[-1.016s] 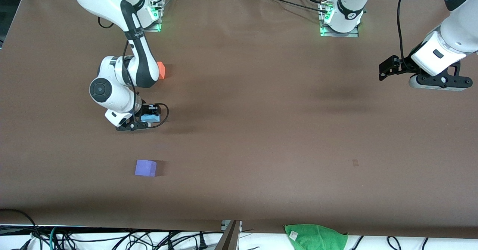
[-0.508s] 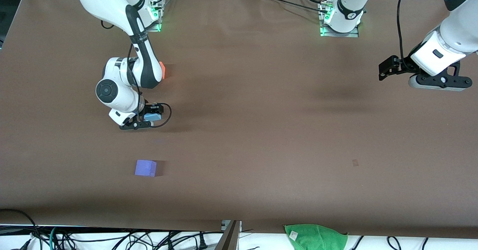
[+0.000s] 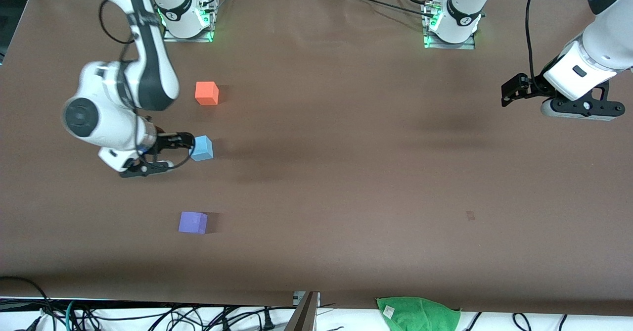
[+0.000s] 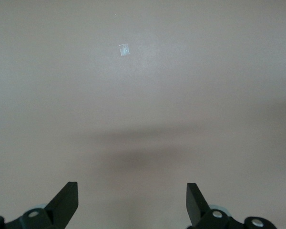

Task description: Place blue block between orange and purple blocks

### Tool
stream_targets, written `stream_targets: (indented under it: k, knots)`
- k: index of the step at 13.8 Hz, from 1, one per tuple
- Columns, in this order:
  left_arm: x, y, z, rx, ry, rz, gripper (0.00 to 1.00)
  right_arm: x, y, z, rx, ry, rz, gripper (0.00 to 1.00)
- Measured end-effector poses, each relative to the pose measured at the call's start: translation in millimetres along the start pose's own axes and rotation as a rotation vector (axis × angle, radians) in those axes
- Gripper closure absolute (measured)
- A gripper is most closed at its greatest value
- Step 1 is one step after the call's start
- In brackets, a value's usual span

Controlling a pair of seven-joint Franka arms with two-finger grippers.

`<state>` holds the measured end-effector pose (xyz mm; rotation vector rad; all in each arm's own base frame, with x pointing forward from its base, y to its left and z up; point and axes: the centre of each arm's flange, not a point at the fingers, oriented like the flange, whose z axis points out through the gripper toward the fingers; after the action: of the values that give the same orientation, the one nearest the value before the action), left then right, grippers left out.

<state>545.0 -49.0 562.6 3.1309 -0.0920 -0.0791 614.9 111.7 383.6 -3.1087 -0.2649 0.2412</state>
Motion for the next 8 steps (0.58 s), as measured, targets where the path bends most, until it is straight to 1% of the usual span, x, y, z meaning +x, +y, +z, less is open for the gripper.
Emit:
stream_targets:
  k: [2, 4, 5, 7, 8]
  knots:
    - [0.0, 0.0, 0.0, 0.0, 0.0, 0.0, 0.0, 3.0, 2.9, -63.2, -0.015, 0.039, 0.003, 0.0]
    - [0.0, 0.1, 0.0, 0.0, 0.0, 0.0, 0.0, -2.1, 20.7, -116.1, -0.024, 0.068, 0.031, 0.0]
    - [0.0, 0.2, 0.0, 0.0, 0.0, 0.0, 0.0, -8.1, 32.8, -135.0, -0.026, 0.066, 0.048, 0.0]
    - [0.0, 0.3, 0.0, 0.0, 0.0, 0.001, 0.0, -24.2, 45.7, -158.6, -0.012, 0.03, 0.064, 0.0]
    - [0.0, 0.3, 0.0, 0.0, 0.0, 0.001, 0.0, -31.0, 47.2, -167.6, -0.001, 0.026, 0.064, 0.0]
